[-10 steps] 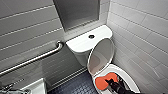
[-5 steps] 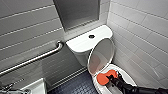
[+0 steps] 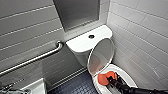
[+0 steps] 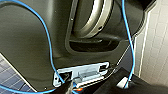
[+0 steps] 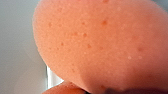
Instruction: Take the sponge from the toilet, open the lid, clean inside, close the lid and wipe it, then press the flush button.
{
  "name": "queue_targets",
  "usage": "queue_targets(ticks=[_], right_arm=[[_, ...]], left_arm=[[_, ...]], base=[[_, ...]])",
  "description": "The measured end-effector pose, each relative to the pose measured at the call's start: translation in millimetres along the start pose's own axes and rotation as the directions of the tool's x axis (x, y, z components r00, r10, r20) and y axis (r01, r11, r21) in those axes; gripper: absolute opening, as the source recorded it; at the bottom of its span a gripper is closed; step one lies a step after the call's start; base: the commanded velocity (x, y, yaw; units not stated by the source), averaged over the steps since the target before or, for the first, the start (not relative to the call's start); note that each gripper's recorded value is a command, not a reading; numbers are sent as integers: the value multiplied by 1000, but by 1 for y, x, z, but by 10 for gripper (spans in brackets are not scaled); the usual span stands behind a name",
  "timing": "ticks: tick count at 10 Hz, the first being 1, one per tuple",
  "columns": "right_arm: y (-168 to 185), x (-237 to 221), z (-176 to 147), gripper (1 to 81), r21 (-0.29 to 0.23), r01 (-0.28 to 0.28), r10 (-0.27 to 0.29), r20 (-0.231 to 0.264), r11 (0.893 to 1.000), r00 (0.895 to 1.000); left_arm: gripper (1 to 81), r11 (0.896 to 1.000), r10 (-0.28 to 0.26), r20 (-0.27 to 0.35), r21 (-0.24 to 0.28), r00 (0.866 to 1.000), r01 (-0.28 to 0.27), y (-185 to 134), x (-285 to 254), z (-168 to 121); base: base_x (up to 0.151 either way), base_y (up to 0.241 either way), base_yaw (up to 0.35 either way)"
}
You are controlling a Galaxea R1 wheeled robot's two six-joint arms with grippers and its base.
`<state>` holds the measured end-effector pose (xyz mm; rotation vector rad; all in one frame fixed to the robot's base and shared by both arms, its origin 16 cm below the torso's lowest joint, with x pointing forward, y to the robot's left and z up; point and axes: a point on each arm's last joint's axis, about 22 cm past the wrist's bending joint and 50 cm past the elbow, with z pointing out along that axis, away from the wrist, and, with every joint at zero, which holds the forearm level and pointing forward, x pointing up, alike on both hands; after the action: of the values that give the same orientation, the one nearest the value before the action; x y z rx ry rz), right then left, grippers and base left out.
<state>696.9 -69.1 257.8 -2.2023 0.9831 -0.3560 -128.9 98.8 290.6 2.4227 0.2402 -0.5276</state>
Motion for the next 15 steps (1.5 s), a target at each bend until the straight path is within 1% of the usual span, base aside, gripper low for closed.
queue_targets(ticks=[2,3,5,9,13,15], right_arm=[[3,-4,-5,10,2,1,-1,6,1000,1000],[10,-10,-13,10,-6,-13,13,11,1000,1000],[38,-29,-30,10,-44,-49,51,32,998,998],[57,-43,-48,10,-62,-55,59,61,997,996],[78,-62,-87,10,-71,-47,55,117,996,992],[91,-73,-112,10,-90,-59,71,145,994,987]], left_arm=[[811,1000,0,0,0,1000,0,0,0,0],[811,1000,0,0,0,1000,0,0,0,0],[811,1000,0,0,-1,1000,0,0,0,0],[811,1000,0,-1,-3,1000,0,1,0,0],[811,1000,1,-7,-11,1000,-1,4,2,1],[811,1000,2,-11,-17,1000,-2,4,3,1]], base=[[0,0,0],[0,0,0],[0,0,0],[0,0,0],[0,0,0],[0,0,0]])
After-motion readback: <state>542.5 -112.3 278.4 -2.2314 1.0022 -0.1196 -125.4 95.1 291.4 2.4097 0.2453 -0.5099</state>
